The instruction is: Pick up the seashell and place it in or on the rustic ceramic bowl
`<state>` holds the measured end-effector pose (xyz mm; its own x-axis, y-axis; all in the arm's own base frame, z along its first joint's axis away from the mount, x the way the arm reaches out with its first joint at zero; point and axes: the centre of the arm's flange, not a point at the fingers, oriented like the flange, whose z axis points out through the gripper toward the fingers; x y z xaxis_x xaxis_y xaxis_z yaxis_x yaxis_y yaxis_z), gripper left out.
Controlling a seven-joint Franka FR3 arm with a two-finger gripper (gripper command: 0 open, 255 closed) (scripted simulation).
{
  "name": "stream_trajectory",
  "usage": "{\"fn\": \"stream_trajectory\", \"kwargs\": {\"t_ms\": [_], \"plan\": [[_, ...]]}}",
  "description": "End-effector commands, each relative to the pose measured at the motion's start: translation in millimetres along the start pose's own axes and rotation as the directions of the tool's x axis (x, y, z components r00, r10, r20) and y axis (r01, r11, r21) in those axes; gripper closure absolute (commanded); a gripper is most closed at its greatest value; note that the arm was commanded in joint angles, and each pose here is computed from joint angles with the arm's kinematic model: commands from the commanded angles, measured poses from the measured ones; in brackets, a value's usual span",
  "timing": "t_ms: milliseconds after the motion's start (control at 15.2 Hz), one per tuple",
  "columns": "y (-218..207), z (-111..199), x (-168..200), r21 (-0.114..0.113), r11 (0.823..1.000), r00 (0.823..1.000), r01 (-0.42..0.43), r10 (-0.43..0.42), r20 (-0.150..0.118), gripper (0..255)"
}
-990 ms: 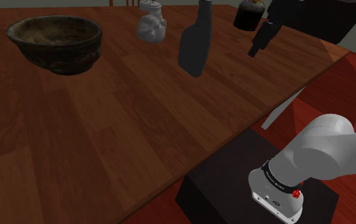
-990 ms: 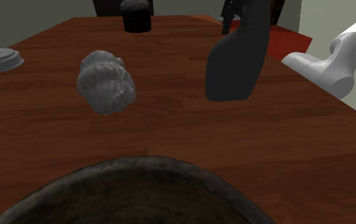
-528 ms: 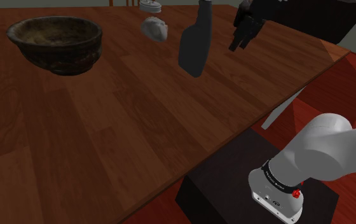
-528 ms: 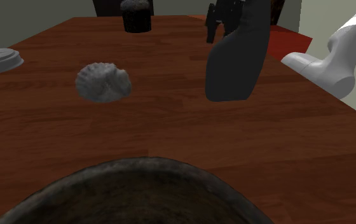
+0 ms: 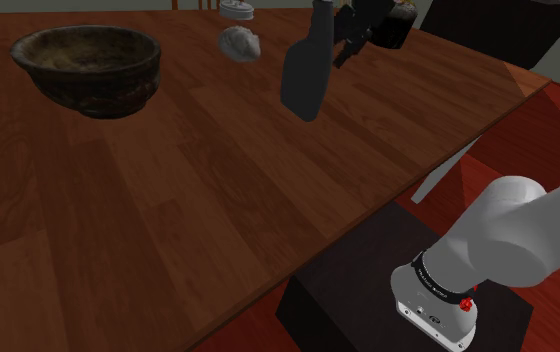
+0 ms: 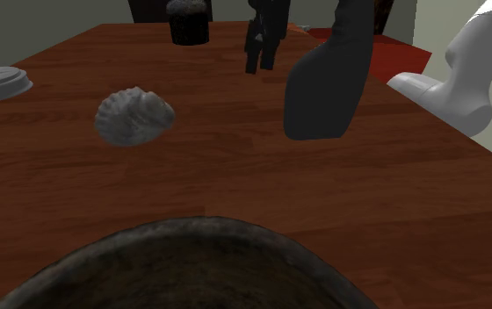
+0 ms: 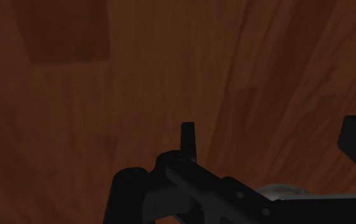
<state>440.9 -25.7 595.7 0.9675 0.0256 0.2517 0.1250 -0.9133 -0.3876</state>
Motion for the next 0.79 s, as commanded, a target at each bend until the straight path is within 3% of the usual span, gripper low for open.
{"fn": "stream_trajectory", "kwargs": {"t_ms": [0,330,726], "plan": [[3,8,20,0.066,0.998,0.999,-0.014,0.016,-0.028,0],[9,25,71,0.224,0.974,0.994,-0.036,0.057,-0.088,0],[15,41,134,0.407,0.912,0.982,-0.048,0.118,-0.150,0]]}}
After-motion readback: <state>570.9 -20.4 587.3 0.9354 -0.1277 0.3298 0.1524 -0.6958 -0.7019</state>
